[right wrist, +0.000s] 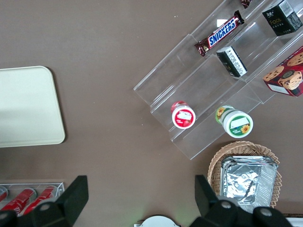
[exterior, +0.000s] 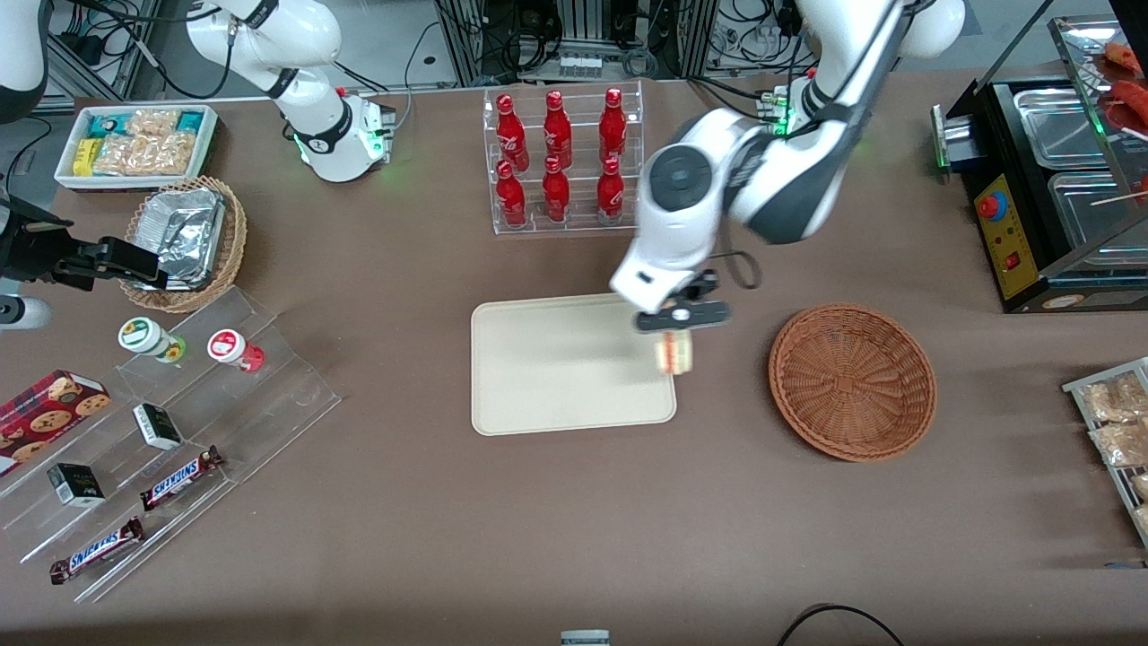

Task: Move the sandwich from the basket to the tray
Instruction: 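Lift the sandwich and carry it with the left gripper over the tray, then lower the sandwich upright onto the tray and open the left gripper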

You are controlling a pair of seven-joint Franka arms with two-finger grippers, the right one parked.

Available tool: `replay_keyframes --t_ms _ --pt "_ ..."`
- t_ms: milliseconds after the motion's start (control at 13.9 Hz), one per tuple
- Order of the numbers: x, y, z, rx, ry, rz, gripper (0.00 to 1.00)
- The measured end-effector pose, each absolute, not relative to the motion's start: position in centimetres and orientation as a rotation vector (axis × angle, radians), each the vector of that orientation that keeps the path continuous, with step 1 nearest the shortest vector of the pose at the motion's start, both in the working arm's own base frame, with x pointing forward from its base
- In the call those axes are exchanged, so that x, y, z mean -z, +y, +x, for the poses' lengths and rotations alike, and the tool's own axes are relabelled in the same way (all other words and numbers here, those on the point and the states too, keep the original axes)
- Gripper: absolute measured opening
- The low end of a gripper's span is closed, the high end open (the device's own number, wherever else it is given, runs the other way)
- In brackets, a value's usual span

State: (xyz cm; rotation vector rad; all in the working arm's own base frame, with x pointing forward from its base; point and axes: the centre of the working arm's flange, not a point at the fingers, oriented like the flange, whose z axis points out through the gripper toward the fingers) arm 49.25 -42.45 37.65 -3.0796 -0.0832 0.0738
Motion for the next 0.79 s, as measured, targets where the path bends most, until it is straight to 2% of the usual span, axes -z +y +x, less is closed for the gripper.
replay_keyframes --t_ms 432,792 --pt "-28.1 -50.3 49.1 -0.052 0.024 -3.136 0.2" --pt "-23.8 -52.6 47.5 -0.039 0.066 -3.154 0.2"
